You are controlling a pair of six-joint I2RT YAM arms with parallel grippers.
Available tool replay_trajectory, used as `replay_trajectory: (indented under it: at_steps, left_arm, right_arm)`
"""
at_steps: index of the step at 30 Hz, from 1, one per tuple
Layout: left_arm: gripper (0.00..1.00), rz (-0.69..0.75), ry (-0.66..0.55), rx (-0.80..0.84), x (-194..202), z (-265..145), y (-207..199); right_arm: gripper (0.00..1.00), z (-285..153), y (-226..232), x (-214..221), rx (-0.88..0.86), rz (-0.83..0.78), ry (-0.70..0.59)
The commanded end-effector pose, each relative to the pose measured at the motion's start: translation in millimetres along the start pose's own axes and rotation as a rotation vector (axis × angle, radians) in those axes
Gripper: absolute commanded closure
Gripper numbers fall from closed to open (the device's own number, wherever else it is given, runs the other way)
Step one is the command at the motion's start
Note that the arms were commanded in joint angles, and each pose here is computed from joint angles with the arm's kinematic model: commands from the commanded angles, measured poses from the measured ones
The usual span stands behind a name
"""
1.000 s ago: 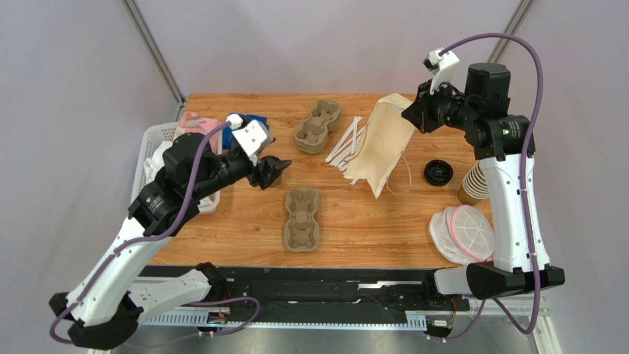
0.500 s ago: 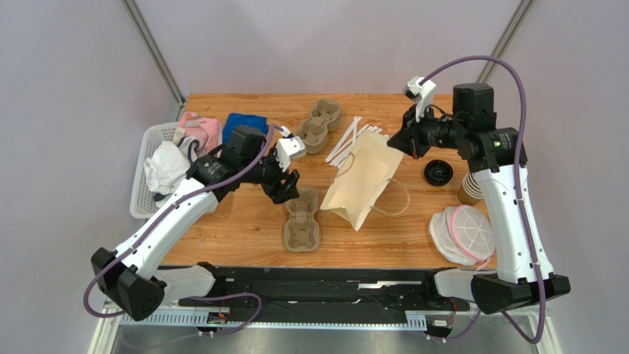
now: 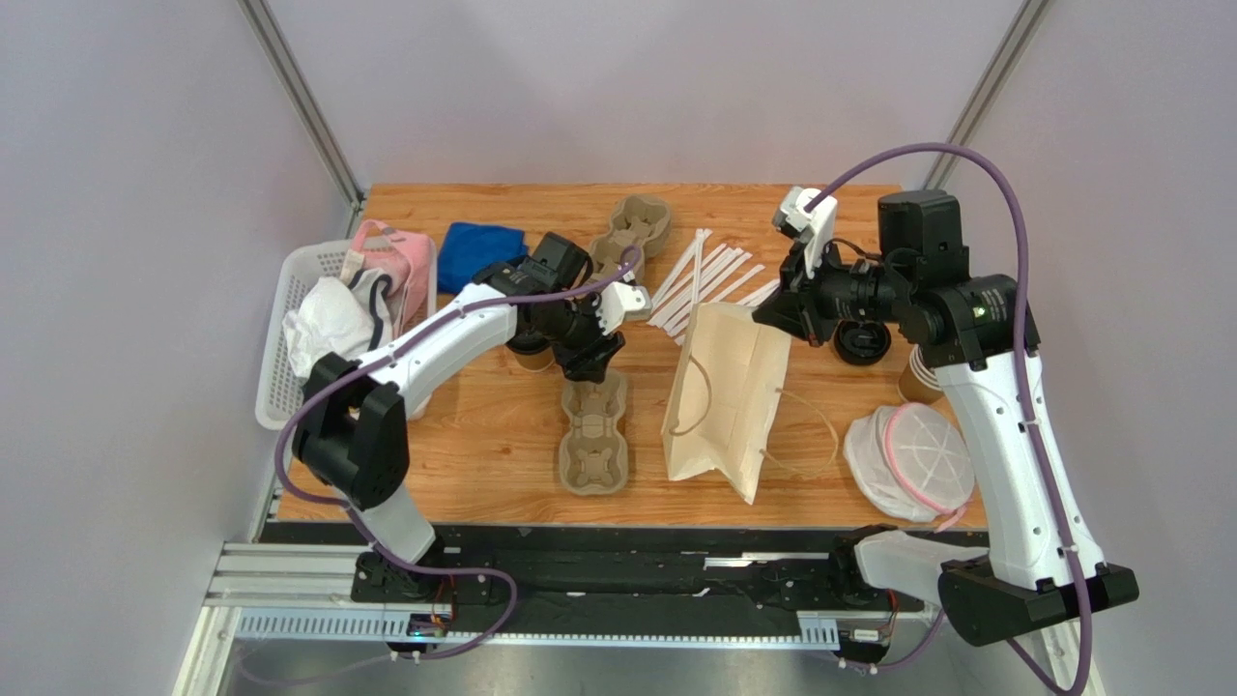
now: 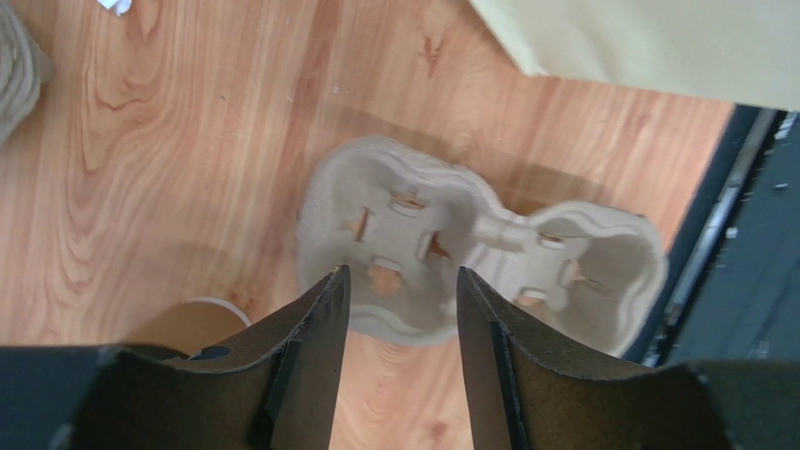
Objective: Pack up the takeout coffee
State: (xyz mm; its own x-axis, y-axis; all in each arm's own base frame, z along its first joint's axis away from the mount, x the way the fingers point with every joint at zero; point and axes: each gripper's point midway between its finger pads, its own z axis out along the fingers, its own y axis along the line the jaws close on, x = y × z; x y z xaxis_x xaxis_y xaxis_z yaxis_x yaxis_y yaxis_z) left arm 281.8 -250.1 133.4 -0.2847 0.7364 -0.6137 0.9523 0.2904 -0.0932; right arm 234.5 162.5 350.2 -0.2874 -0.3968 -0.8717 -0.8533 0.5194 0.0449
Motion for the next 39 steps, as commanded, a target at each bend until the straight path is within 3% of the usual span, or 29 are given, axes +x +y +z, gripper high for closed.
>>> replay_trajectory:
  at_steps: [1, 19, 23, 28, 32, 39]
  left_arm:
    - [0.46, 0.121, -0.016, -0.019, -8.9, 10.2, 29.2]
    - [0.48, 0.182, 0.106, -0.013, 28.0, 61.6, 61.3]
    - [0.61, 0.174, 0.109, 0.012, 30.2, 62.4, 56.4]
    - [0.86, 0.155, 0.046, 0.029, 18.0, 40.8, 39.8]
    - [0.99, 0.130, 0.007, 0.042, 6.8, 10.9, 18.6]
    - [1.00, 0.183, -0.092, -0.107, -27.7, -85.1, -3.8]
  right_arm:
    - [1.00, -2.3, 1.8, -5.8, -0.009, -0.022, -0.015]
    - [1.00, 2.8, -4.0, -10.2, -0.014, 0.006, 0.000]
    - [1.00, 4.0, -5.5, -9.8, -0.013, -0.004, 0.004]
    - [1.00, 4.8, -4.9, -8.2, -0.016, 0.002, 0.006]
    - [1.00, 3.4, -3.9, -7.7, -0.009, 0.001, -0.002]
    - [1.00, 1.9, -0.1, -6.5, -0.010, 0.020, -0.011]
